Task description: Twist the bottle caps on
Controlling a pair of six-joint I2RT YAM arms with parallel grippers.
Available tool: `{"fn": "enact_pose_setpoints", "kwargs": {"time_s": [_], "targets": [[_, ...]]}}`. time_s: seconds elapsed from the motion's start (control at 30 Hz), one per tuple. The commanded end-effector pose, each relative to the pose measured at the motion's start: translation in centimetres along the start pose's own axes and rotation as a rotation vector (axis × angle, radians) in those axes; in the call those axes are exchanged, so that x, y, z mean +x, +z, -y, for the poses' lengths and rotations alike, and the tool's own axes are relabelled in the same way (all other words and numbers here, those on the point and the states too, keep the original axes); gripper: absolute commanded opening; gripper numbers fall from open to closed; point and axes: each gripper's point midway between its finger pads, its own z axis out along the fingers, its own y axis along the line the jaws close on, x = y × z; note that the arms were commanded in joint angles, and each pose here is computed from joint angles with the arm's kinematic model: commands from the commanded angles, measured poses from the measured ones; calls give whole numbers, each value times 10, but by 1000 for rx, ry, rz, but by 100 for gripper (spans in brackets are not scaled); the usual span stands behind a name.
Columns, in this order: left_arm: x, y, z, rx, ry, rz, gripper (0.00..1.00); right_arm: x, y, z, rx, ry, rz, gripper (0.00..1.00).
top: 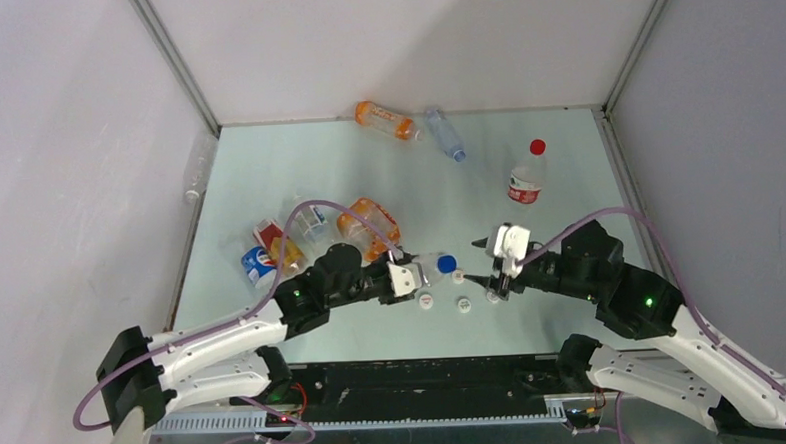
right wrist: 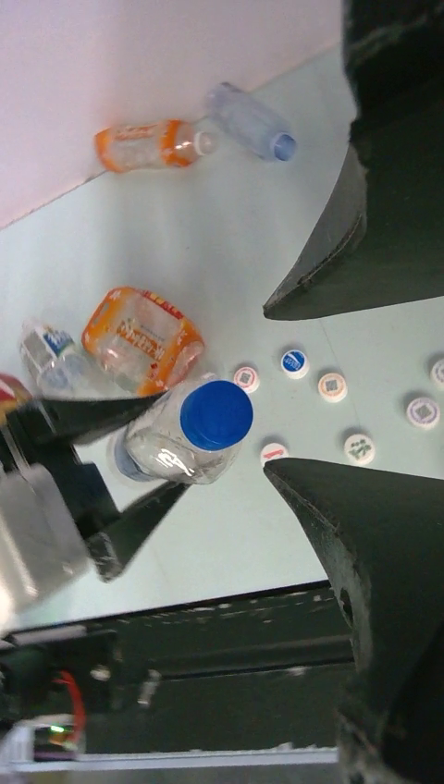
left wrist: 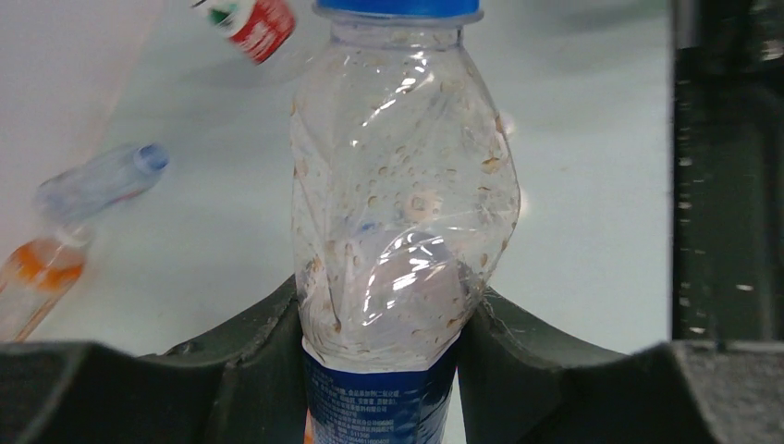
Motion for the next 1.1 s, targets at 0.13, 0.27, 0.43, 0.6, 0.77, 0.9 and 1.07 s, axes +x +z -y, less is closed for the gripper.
{"fn": "enact_pose_setpoints", "kwargs": {"time_s": [0.13,0.27,0.43,0.6,0.77,0.9,1.07], "targets": [[-35,0,32,252,3,97,31,2,2,-33,-227,-325,28,57],[-40,2,34,272,8,105,31,0,3,-37,-254,-337,44,56],[-41,4,34,285,14,104,31,1,7,-41,-276,-329,39,51],[-43,4,36,297,13,112,31,5,10,-45,-301,-325,29,49],[-44,4,36,302,17,116,31,7,13,-47,-312,-309,17,43],[-46,4,36,300,23,123,31,11,16,-48,-321,-285,-2,32],[-44,8,28,247,23,119,29,10,24,-44,-272,-137,-25,0]]}}
